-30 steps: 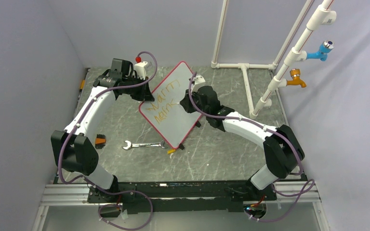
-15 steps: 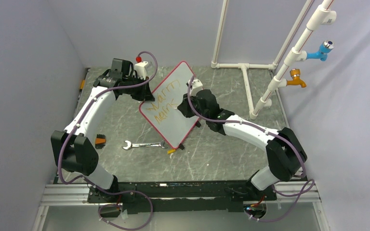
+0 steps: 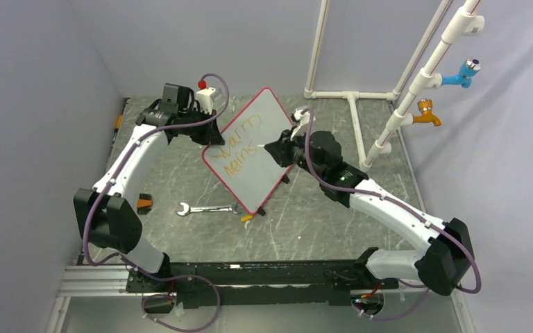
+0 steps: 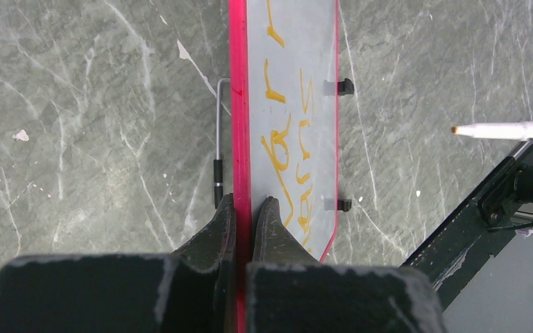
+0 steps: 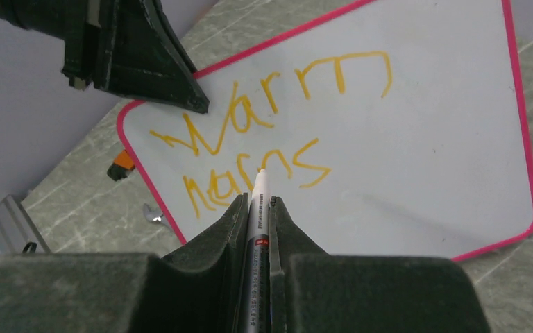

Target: Write a sentence on the whiteboard

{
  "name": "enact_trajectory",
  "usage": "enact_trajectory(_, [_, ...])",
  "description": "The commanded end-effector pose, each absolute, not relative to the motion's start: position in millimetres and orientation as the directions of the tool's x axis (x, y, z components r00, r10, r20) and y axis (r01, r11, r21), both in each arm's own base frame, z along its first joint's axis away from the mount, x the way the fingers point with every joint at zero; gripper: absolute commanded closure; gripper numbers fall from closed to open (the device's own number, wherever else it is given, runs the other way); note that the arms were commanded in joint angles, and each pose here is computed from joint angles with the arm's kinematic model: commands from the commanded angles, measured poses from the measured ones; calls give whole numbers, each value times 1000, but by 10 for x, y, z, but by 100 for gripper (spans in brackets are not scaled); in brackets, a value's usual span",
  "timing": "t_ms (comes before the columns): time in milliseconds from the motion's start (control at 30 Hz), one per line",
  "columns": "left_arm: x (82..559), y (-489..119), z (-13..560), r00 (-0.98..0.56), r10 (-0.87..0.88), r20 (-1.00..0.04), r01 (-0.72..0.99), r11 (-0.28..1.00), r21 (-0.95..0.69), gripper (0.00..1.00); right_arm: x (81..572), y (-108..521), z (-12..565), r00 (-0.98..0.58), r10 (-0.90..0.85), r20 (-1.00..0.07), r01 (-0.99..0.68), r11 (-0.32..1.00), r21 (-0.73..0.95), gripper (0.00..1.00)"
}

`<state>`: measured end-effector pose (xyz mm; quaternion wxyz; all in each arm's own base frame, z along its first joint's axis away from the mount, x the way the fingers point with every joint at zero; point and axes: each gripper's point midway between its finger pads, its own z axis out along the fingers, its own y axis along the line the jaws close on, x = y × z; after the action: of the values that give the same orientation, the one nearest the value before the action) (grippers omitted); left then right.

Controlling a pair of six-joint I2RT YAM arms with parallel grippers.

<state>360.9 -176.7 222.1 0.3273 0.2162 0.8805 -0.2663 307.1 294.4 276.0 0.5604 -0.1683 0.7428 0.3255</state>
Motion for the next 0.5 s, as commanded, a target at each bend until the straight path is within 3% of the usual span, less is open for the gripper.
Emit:
enact_trajectory(0, [3644,-1467,1844,-684,379,-623,551,828,-101,100,3027,2846,2521,-354,95,-930,-583,756,299,100])
enact_trajectory(467, [3525,-1668,1898,-664,424,-616,586,806,-78,100,2853,2645,2411,-358,55,-932,-577,772,267,100])
